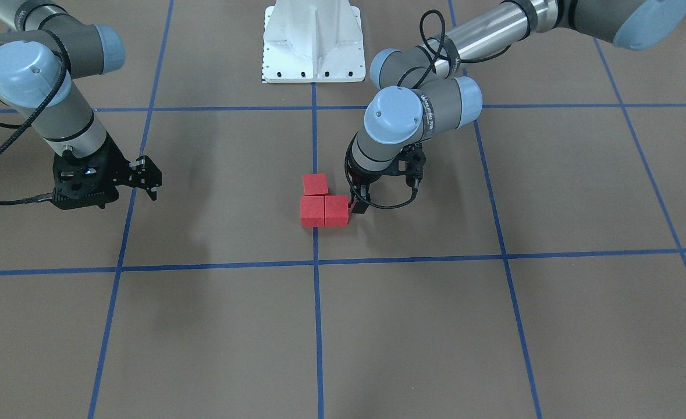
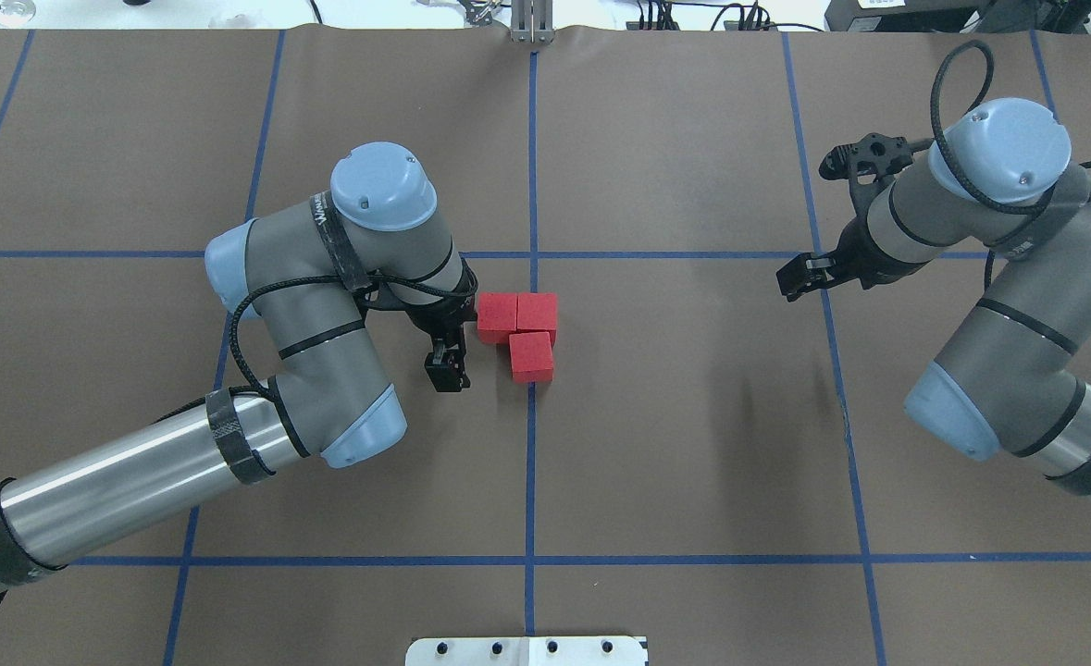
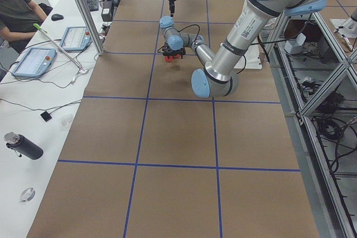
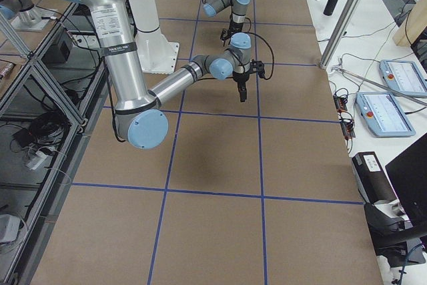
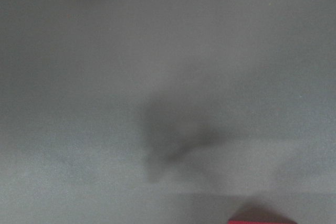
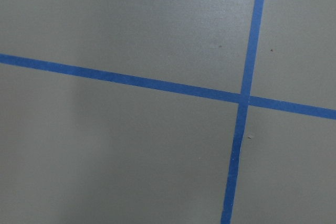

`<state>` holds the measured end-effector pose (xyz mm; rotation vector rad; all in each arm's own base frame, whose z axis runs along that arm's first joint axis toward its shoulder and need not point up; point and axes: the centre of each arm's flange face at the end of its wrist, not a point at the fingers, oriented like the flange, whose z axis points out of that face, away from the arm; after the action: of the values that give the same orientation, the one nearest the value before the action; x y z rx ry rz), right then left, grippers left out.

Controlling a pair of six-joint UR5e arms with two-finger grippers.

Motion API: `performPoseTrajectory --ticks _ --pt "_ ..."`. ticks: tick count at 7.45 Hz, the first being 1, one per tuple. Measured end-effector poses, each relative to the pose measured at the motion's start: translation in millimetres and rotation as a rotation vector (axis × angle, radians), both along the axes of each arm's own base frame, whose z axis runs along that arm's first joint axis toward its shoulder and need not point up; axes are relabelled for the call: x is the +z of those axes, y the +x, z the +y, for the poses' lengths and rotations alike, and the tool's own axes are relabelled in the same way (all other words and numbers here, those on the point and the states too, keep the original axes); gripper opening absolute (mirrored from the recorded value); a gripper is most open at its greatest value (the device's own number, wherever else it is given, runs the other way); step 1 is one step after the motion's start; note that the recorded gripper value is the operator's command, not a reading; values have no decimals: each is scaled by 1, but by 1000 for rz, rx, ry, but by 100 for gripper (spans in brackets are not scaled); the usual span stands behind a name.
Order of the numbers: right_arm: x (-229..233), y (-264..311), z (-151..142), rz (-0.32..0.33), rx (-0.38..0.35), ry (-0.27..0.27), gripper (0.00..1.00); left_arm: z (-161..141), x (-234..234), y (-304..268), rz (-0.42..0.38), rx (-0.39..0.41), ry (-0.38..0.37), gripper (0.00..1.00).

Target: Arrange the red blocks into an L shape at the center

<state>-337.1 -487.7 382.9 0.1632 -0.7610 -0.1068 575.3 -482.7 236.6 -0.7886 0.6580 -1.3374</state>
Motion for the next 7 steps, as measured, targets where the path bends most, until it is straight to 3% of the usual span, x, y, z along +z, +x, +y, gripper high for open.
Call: performPoseTrajectory --ticks 4,7 --pt "0 -1 0 0 0 -2 100 -3 0 -12 7 1 14 100" --pt "-3 -2 0 -4 -1 2 100 11 20 -51 28 30 79 100"
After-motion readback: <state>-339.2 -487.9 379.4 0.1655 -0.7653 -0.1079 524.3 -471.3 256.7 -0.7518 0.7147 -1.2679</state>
